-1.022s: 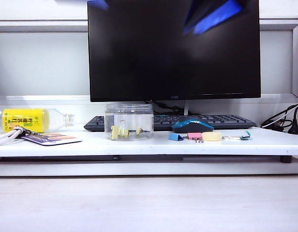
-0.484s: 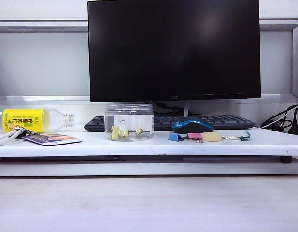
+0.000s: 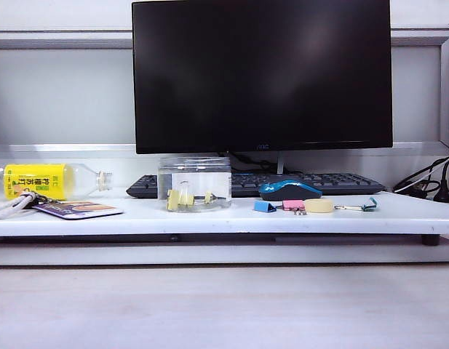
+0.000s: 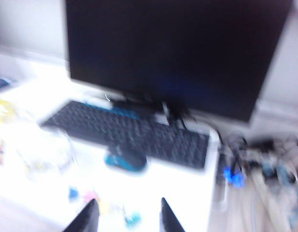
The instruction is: Pick up the clips with the largest number of clips of the same color on the table and place them in a round transparent plastic box.
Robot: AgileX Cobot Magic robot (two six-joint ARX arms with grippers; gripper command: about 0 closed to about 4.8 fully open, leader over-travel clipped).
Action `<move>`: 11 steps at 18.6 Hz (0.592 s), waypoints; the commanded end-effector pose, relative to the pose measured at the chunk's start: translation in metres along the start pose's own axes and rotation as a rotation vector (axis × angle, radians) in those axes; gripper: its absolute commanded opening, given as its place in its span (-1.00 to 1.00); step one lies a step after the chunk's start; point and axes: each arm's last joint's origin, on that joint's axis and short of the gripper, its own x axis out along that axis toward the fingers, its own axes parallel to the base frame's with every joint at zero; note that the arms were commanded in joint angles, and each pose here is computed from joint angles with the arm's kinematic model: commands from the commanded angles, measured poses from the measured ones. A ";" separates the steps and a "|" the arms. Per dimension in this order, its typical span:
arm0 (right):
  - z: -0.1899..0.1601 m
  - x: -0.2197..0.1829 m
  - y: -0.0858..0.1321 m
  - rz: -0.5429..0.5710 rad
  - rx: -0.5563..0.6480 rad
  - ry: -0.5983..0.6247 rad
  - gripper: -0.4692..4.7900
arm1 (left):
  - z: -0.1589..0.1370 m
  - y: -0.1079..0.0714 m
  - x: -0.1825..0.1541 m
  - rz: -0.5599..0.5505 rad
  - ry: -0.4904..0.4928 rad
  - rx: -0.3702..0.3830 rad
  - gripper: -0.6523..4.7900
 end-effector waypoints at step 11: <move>-0.049 0.018 -0.001 -0.093 0.037 0.186 -0.34 | -0.054 0.003 0.001 0.196 0.135 -0.025 -0.22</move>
